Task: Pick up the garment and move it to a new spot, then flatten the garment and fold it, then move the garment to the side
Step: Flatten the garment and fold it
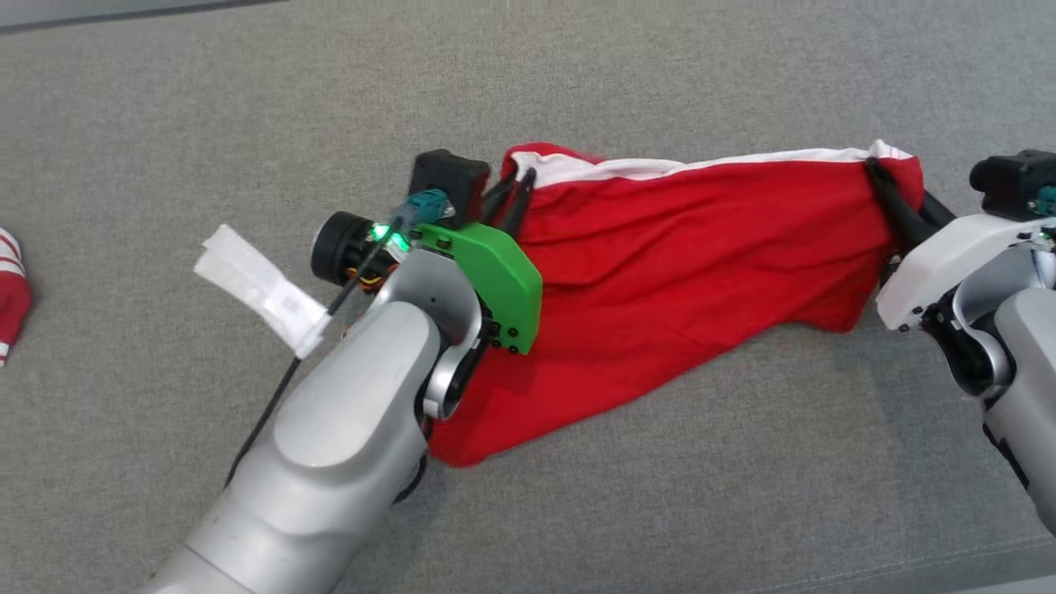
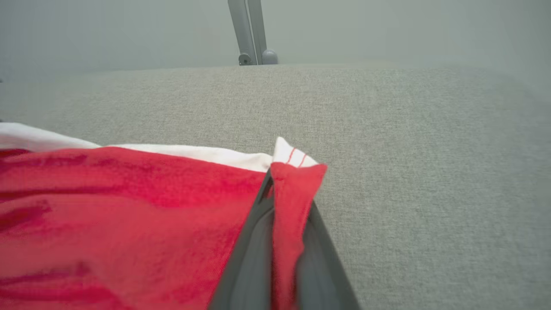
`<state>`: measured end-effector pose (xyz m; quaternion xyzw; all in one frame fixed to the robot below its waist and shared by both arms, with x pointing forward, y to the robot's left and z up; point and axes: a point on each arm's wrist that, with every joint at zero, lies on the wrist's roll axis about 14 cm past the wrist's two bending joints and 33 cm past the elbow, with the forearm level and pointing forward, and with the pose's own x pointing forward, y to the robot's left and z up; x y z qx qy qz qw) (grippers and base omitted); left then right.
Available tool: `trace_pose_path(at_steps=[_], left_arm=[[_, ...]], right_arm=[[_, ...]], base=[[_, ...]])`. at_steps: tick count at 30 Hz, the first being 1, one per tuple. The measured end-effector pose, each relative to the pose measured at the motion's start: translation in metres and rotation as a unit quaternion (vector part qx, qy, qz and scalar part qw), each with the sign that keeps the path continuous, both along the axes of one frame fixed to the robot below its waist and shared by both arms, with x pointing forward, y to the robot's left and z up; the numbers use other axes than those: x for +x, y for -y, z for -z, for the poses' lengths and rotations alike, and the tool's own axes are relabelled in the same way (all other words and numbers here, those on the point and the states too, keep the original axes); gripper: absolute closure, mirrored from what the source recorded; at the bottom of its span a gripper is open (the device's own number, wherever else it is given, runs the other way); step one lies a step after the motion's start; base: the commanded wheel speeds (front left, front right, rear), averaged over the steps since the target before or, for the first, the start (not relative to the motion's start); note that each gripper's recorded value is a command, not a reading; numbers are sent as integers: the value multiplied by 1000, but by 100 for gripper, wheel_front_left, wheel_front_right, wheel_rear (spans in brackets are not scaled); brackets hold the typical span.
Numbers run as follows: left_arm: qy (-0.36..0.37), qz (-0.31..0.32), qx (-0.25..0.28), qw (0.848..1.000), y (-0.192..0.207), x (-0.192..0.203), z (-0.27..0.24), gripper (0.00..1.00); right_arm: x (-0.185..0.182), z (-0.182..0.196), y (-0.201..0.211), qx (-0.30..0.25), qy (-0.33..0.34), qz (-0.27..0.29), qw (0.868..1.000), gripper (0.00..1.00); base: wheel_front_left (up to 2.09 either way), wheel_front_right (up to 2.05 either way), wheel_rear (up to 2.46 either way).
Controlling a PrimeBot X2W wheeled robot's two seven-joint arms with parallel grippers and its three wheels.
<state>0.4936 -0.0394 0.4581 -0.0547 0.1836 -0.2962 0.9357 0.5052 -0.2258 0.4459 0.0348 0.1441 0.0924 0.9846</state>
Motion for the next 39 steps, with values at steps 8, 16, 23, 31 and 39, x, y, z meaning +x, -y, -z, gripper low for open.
trace_pose_path(at_steps=[8,16,23,31,39], left_arm=[[113,-49,-101,987,-39,-2,-107,100],[187,-34,-113,975,-62,4,-208,100],[224,-39,-81,970,-60,77,-254,100],[319,-117,-100,935,-77,171,-261,100],[339,-147,-110,923,-92,230,-191,100]], right_arm=[[-13,-107,7,23,150,-15,988,100],[-17,-229,-15,14,252,-74,965,100],[45,-291,-26,-34,312,-68,947,100],[141,-307,-44,-56,395,-32,916,100],[201,-246,-63,-22,414,-30,909,100]], base=[[0,0,0],[0,0,0],[0,0,0],[0,0,0],[0,0,0]])
